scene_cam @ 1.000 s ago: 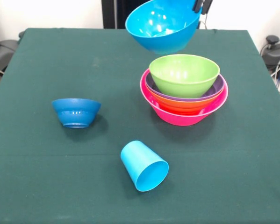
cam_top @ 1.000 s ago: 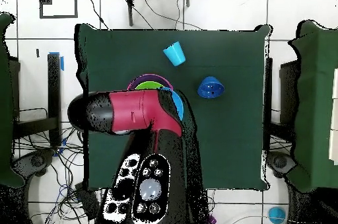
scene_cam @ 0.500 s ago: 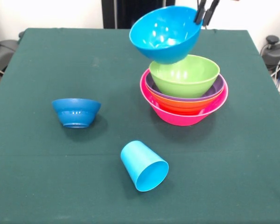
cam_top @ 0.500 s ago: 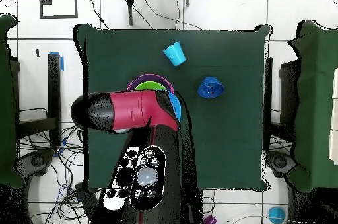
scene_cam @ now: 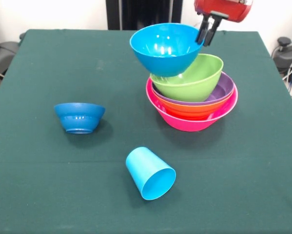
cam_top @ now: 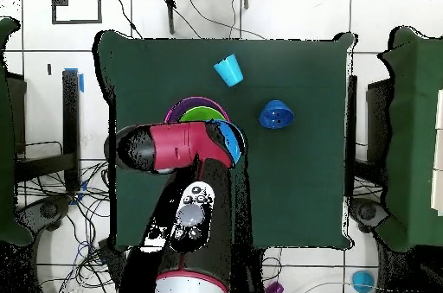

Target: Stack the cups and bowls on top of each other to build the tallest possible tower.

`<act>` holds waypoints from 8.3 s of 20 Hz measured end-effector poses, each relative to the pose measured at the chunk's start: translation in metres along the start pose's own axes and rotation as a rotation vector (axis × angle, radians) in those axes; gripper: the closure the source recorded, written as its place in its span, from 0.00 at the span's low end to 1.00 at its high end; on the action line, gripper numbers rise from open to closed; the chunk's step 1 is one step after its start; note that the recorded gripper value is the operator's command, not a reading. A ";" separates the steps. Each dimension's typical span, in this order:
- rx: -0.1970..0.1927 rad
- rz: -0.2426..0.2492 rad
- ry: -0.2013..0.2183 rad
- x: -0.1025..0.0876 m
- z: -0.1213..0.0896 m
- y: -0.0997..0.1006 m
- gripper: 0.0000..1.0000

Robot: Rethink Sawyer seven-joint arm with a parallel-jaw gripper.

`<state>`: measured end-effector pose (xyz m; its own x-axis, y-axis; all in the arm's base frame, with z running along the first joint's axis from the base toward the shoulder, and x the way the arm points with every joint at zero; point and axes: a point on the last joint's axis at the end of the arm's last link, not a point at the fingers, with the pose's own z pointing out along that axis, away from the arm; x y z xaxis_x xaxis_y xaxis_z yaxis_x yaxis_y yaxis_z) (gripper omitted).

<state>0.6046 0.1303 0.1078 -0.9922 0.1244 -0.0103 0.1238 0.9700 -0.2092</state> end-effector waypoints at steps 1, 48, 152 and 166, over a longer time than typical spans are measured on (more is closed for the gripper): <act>0.004 0.002 -0.001 0.002 0.003 0.002 1.00; -0.049 0.079 -0.029 -0.021 -0.051 0.030 1.00; 0.076 0.276 -0.007 -0.147 0.071 -0.189 0.00; 0.042 0.291 0.033 -0.151 0.096 -0.163 0.00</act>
<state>0.7331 -0.0668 0.0492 -0.9138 0.4037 -0.0443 0.4019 0.8831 -0.2420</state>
